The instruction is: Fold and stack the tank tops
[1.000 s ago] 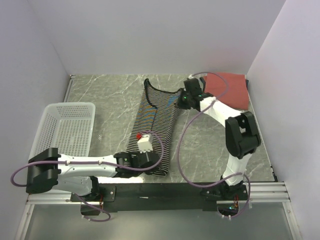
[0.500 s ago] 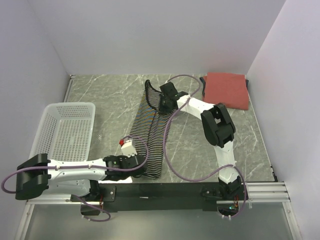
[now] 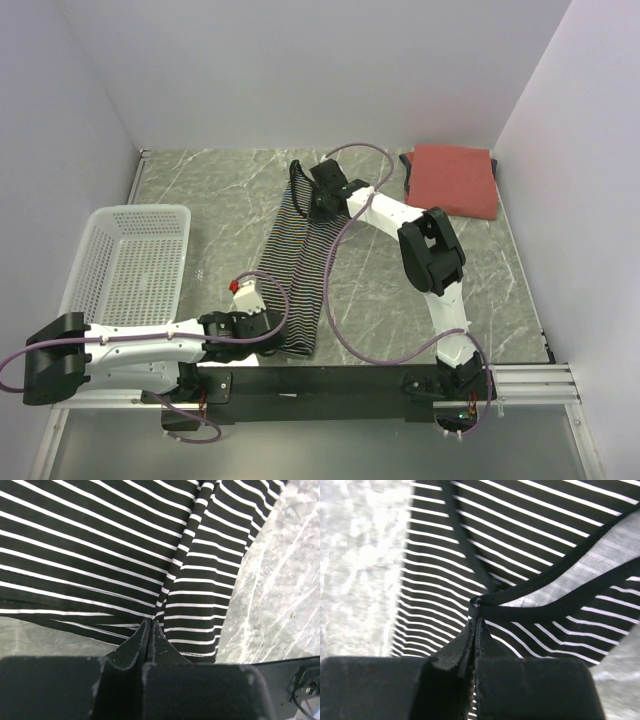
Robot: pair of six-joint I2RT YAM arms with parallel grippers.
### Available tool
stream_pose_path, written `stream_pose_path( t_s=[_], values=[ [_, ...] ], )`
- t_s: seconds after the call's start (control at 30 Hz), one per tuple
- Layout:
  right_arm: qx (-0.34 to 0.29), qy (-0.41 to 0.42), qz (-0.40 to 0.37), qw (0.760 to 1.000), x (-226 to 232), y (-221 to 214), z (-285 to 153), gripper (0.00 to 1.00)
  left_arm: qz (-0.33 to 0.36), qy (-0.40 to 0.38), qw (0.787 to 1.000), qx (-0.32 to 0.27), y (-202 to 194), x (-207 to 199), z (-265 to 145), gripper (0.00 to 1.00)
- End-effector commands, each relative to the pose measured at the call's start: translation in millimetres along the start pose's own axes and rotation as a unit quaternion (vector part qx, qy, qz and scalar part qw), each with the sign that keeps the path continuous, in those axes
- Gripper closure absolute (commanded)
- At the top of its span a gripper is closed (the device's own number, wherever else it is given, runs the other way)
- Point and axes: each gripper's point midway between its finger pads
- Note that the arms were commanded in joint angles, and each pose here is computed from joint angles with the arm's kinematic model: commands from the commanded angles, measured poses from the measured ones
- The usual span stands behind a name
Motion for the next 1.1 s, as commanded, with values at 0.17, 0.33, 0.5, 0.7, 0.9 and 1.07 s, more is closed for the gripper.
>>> stream_pose_path(
  t_s=[0.17,0.33,0.5,0.7,0.9,1.07],
  values=[
    [-0.031,0.016,-0.013,0.999,12,14,7,0.95,0.009,0.038,0.999,0.014,-6,19,0,0.99],
    [-0.040,0.022,-0.024,0.999,15,20,-6,0.84,0.006,0.041,0.999,-0.021,18,12,-12,0.93],
    [-0.050,0.033,-0.039,0.997,21,27,-22,0.57,0.000,0.060,0.998,-0.029,32,19,-15,0.63],
    [-0.086,0.059,-0.040,0.994,34,51,-58,0.49,-0.018,0.053,0.996,-0.066,57,14,-29,0.59],
    [-0.112,0.029,0.008,0.993,-3,94,-72,0.56,0.045,0.006,0.995,-0.088,86,-44,-31,0.77],
    [-0.086,0.024,0.016,0.996,-19,85,-62,0.62,0.079,0.006,0.996,-0.051,84,-69,7,0.92]
  ],
)
Point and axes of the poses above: each gripper's point midway between its finger pads, its own z axis out along the fingers, its own x axis along the line the jaws close on, y = z × x, and after that the axes turned 12 degrees about z, right-handed
